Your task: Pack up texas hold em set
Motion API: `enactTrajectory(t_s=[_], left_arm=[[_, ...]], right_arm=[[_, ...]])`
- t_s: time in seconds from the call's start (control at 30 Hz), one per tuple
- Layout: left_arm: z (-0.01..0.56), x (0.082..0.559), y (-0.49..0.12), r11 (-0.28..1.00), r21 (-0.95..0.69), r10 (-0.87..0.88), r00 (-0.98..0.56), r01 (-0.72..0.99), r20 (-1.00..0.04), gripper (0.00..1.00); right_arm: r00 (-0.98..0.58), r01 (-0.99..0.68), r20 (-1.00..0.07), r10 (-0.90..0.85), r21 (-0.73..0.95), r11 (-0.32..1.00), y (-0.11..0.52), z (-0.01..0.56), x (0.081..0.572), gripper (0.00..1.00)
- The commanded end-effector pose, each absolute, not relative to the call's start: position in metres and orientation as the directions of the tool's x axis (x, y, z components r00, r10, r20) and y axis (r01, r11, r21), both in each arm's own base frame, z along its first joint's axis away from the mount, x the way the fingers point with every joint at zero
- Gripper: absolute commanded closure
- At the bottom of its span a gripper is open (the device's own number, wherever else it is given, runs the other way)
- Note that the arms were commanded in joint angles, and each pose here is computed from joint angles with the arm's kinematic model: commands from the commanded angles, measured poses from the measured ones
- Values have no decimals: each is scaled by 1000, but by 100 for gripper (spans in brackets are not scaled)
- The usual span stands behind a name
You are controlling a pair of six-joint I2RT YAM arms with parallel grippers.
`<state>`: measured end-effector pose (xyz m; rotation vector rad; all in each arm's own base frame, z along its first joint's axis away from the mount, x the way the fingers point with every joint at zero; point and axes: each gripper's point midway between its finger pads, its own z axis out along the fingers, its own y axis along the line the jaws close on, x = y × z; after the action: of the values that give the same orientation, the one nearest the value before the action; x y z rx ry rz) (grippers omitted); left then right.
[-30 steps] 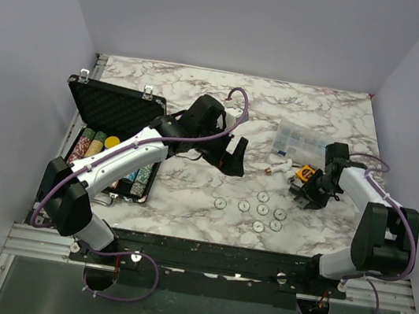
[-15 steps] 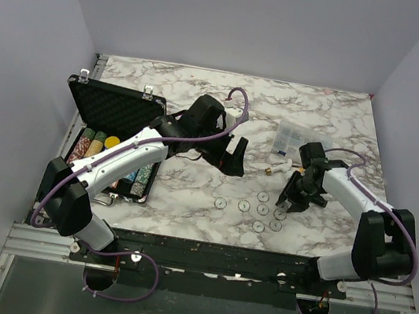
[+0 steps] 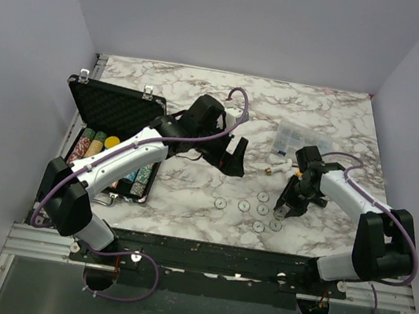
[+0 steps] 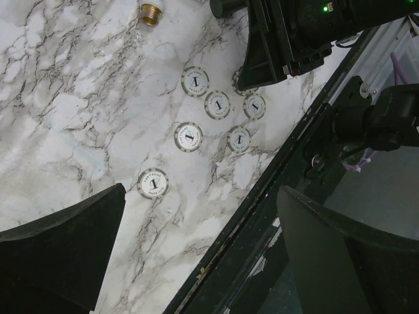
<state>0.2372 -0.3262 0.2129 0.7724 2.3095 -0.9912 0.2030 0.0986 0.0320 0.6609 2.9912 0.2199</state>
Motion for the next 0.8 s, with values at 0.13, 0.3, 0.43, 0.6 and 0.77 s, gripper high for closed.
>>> enactTrajectory(t_s=[0.13, 0.3, 0.43, 0.6, 0.77], left_arm=[[220, 233, -327, 545, -491, 288, -702, 680, -652, 1], [221, 233, -327, 545, -490, 286, -700, 681, -654, 2], [222, 233, -327, 545, -489, 285, -699, 681, -656, 1], [222, 233, -327, 544, -489, 285, -698, 682, -657, 1], [223, 232, -327, 542, -490, 285, -697, 683, -658, 2]], right_arm=[[-908, 415, -14, 420, 125, 901, 99, 25, 193, 65], [-906, 419, -15, 423, 117, 900, 98, 21, 193, 65], [-905, 419, -28, 425, 115, 901, 97, 22, 196, 63], [-903, 422, -41, 427, 101, 901, 94, 22, 196, 61], [-901, 424, -51, 431, 116, 898, 96, 22, 200, 57]])
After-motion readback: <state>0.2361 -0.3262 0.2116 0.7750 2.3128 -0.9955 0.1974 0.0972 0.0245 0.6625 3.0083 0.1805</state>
